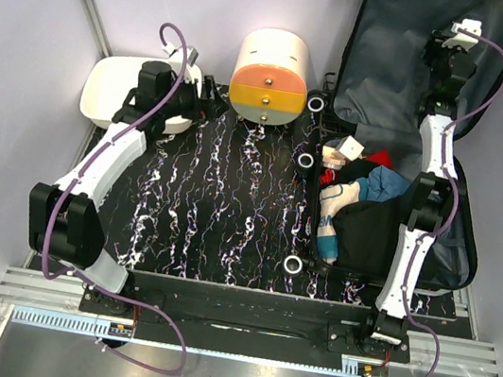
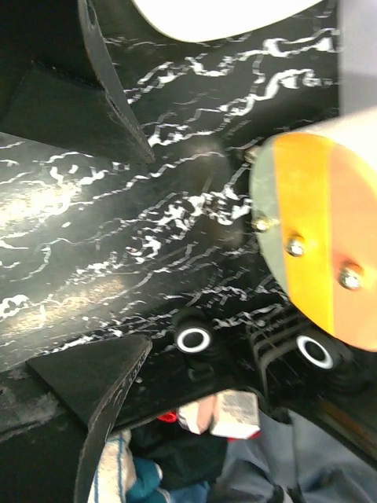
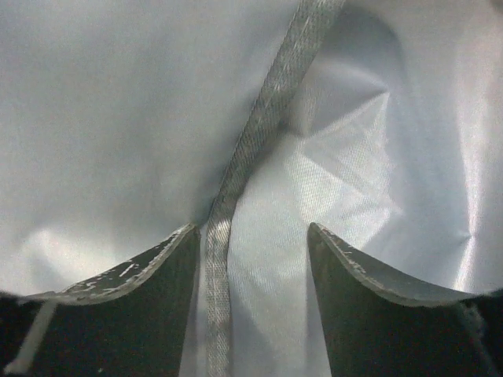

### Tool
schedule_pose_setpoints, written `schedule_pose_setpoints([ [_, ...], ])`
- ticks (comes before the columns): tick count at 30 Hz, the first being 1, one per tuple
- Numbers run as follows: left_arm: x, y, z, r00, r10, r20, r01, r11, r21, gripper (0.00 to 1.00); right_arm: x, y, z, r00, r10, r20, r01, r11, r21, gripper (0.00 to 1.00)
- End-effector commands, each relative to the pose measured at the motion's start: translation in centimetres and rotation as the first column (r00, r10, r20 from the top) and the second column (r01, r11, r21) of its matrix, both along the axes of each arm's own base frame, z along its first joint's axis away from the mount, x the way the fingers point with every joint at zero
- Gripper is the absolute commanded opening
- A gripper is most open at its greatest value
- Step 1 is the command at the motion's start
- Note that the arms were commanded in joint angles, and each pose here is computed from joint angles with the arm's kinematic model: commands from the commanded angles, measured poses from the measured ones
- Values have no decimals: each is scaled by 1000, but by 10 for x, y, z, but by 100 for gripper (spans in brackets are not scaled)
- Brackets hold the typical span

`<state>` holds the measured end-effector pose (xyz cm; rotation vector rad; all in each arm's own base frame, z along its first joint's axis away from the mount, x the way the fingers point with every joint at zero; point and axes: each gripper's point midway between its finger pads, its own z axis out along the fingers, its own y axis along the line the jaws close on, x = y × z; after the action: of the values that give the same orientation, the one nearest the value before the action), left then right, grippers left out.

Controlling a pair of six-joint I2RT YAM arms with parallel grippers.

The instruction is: Open, take out, and arrange the luggage

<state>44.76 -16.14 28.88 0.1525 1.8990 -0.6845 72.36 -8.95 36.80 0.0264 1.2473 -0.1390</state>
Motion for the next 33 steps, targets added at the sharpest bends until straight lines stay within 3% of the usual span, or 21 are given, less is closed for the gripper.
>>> schedule_pose_setpoints([
  [1, -13, 8, 4, 1000, -11, -9, 11, 1000, -2, 94, -17, 17, 25, 998, 68, 13, -67, 998, -17, 71],
  [5, -9, 15, -3, 999, 6, -37, -6, 1000, -13, 94, -42, 31, 56, 990, 127, 52, -124, 991, -57, 82],
  [22, -14, 7, -11, 997, -27, -72, 24, 999, -48, 91, -114, 59, 60, 972, 225, 65, -214, 966, -148, 89],
  [28, -42, -56, -32, 976, -167, -143, 160, 985, -59, 88, -126, 59, 69, 973, 218, 78, -203, 966, -161, 90],
  [33, -83, -160, -60, 906, -346, -245, 317, 937, -149, 85, -139, 61, 86, 971, 217, 103, -198, 966, -167, 90],
])
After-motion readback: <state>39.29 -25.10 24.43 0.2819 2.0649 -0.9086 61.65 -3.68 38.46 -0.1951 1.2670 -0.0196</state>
